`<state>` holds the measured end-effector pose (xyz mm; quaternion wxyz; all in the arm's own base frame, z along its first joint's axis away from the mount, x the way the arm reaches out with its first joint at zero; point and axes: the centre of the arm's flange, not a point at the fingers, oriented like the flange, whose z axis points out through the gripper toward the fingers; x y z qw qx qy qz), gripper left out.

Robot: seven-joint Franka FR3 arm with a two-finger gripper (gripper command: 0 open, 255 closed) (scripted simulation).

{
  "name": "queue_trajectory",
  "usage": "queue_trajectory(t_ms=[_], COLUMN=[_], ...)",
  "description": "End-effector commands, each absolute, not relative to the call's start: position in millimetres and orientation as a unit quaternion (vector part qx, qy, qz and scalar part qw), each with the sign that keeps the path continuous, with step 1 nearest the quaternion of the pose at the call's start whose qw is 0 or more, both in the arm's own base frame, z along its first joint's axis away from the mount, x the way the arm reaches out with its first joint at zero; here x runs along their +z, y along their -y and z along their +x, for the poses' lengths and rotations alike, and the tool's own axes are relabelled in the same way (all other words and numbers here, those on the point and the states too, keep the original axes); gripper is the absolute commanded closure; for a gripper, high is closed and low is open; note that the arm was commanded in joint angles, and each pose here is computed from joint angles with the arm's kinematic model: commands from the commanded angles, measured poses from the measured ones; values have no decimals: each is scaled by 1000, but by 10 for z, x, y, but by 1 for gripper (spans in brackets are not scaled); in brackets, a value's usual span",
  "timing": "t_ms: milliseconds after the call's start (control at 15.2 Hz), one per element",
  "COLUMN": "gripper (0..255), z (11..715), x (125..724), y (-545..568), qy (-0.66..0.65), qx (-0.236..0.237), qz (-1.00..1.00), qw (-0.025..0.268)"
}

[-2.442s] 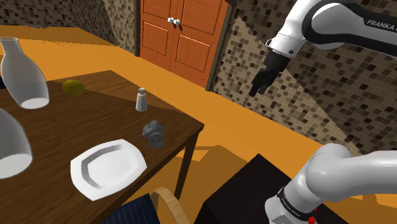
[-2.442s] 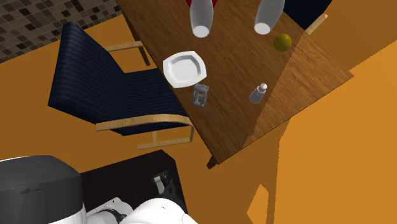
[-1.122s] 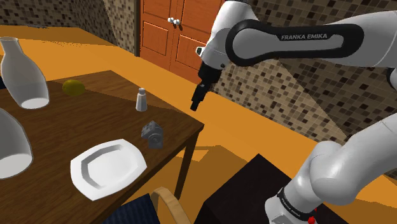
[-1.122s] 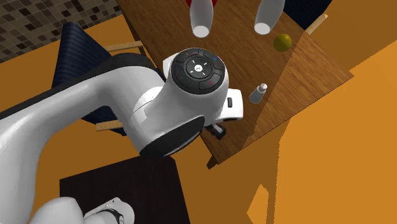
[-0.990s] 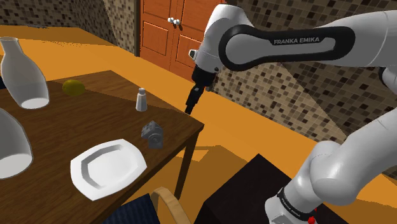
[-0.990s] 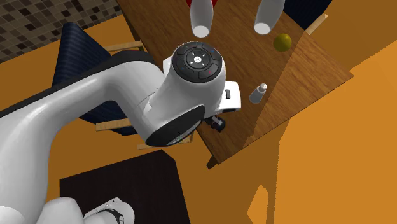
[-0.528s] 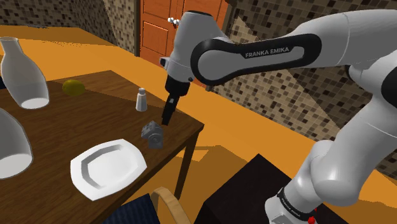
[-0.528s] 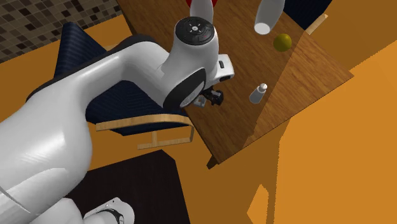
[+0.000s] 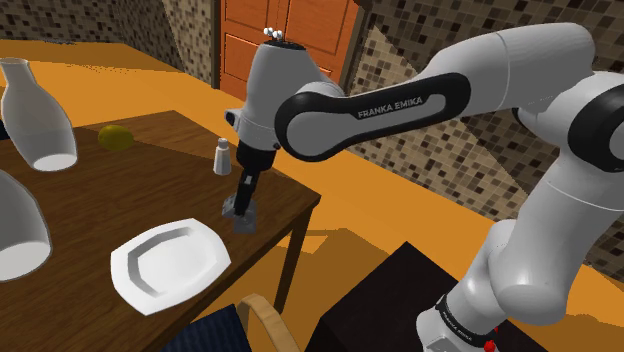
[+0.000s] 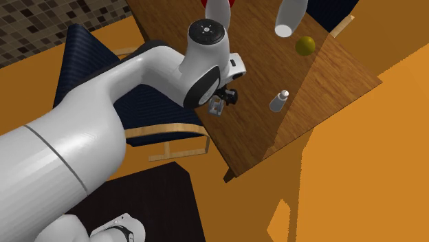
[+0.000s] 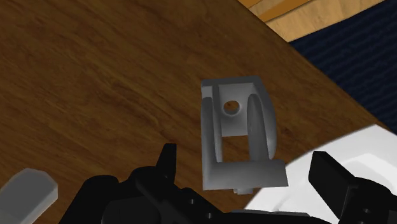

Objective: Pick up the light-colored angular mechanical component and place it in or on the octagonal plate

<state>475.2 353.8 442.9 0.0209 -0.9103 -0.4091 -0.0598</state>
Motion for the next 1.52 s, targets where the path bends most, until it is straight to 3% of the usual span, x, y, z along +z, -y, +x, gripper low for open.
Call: queue_trajectory(t_ms=[0, 594, 660, 1452], gripper=[0, 0, 255, 255], z=[4767, 4774, 4774, 4775], x=[4315, 4233, 4233, 4391], y=[-3557, -3564, -3564, -3564], qy=[409, 409, 409, 409], qx=[-60, -60, -60, -60], qz=[-910, -910, -910, -910], qw=[21, 21, 21, 21])
